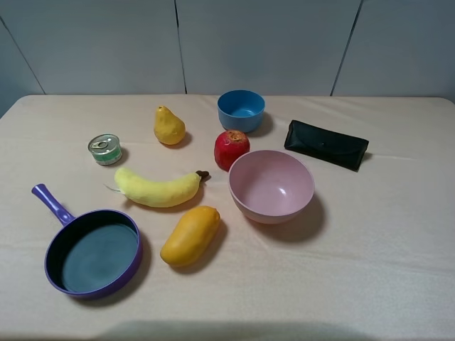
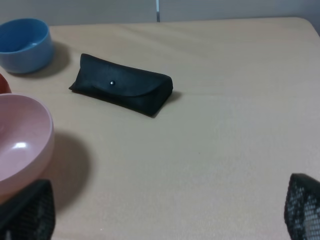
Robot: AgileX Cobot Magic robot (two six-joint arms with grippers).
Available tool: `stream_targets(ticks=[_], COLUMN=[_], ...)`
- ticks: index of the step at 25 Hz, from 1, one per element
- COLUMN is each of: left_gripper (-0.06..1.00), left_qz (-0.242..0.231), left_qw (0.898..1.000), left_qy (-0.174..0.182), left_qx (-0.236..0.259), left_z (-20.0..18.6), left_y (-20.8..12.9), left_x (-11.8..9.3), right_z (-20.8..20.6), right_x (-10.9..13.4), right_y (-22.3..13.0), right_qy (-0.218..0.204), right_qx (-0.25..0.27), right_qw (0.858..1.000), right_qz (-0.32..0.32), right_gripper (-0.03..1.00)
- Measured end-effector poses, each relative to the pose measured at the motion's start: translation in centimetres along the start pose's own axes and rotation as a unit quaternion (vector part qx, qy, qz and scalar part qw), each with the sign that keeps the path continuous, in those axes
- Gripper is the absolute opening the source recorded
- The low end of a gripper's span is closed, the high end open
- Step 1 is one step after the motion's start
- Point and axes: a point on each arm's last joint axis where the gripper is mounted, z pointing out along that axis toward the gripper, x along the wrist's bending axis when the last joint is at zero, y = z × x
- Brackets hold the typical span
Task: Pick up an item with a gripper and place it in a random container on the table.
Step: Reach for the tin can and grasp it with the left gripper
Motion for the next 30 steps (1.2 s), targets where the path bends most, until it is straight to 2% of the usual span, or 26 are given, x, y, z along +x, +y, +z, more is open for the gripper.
stream_targets(ticks=[30], left_gripper=[0.99], left_qz=[0.002], left_qw=[1.0], left_qy=[0.002], left_qx=[-0.008], left_z=[-0.19], left_y=[0.2], left_x=[0.04], right_z=[0.0], right_x=[0.0], right_y=[0.0], right_qy=[0.0], right_qx=[0.0], right_qw=[1.0], right_qz=[0.0], right_gripper=[0.69])
